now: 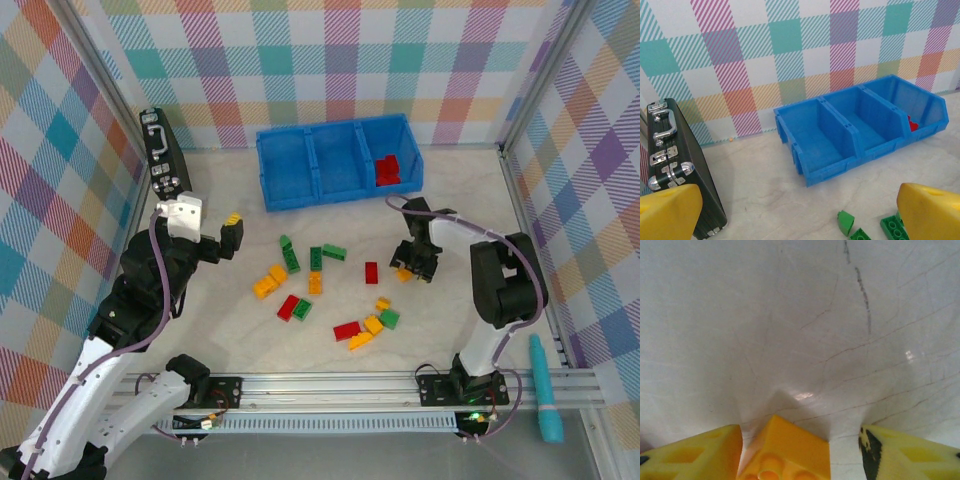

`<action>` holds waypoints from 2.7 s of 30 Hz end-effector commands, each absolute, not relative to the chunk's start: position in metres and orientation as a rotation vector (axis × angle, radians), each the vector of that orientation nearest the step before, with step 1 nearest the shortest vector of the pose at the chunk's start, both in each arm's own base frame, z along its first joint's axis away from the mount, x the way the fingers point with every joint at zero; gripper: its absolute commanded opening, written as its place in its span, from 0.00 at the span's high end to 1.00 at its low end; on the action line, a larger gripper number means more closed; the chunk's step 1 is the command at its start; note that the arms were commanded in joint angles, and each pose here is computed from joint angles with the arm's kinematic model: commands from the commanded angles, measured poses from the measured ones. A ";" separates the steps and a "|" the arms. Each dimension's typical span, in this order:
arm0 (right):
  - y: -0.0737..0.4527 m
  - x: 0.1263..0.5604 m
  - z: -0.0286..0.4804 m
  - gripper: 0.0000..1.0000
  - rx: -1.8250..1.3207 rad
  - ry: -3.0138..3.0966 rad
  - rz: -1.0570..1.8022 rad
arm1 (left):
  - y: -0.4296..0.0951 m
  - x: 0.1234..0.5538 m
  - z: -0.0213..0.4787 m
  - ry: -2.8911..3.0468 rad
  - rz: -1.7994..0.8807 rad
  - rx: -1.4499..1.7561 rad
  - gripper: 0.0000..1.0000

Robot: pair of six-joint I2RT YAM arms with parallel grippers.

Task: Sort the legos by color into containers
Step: Pick up the lego from the middle-right of the table, then place the lego in the container, then pick up the lego from the center of the table.

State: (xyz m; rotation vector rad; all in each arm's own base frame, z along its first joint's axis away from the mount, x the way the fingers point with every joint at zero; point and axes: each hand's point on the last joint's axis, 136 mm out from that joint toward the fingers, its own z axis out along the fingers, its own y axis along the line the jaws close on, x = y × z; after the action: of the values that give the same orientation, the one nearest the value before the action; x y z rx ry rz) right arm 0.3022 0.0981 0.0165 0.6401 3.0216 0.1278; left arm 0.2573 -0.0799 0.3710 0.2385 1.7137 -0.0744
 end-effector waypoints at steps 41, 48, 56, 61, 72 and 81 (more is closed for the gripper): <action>0.269 0.623 0.184 0.65 -0.519 2.056 0.111 | -0.082 0.257 0.372 1.687 -0.101 0.240 0.00; 0.285 0.636 0.155 0.59 -0.599 2.063 0.073 | -0.080 0.257 0.375 1.680 -0.093 0.233 0.00; 0.291 0.619 0.158 0.44 -0.635 2.086 0.072 | -0.082 0.258 0.374 1.690 -0.095 0.239 0.00; 0.285 0.593 0.183 0.43 -0.611 2.144 0.092 | -0.081 0.257 0.376 1.685 -0.098 0.238 0.00; 0.208 0.456 0.183 0.39 -0.216 2.535 0.101 | -0.071 0.254 0.378 1.662 -0.040 0.219 0.00; 0.175 0.338 0.104 0.18 0.089 2.841 0.223 | -0.069 0.246 0.379 1.631 -0.017 0.258 0.00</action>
State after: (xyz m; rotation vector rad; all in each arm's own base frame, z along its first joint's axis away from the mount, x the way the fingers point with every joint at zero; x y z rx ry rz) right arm 0.3701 0.1759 0.1144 -0.0692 2.7661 0.1332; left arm 0.2482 -0.0721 0.3685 0.2571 1.6796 -0.0330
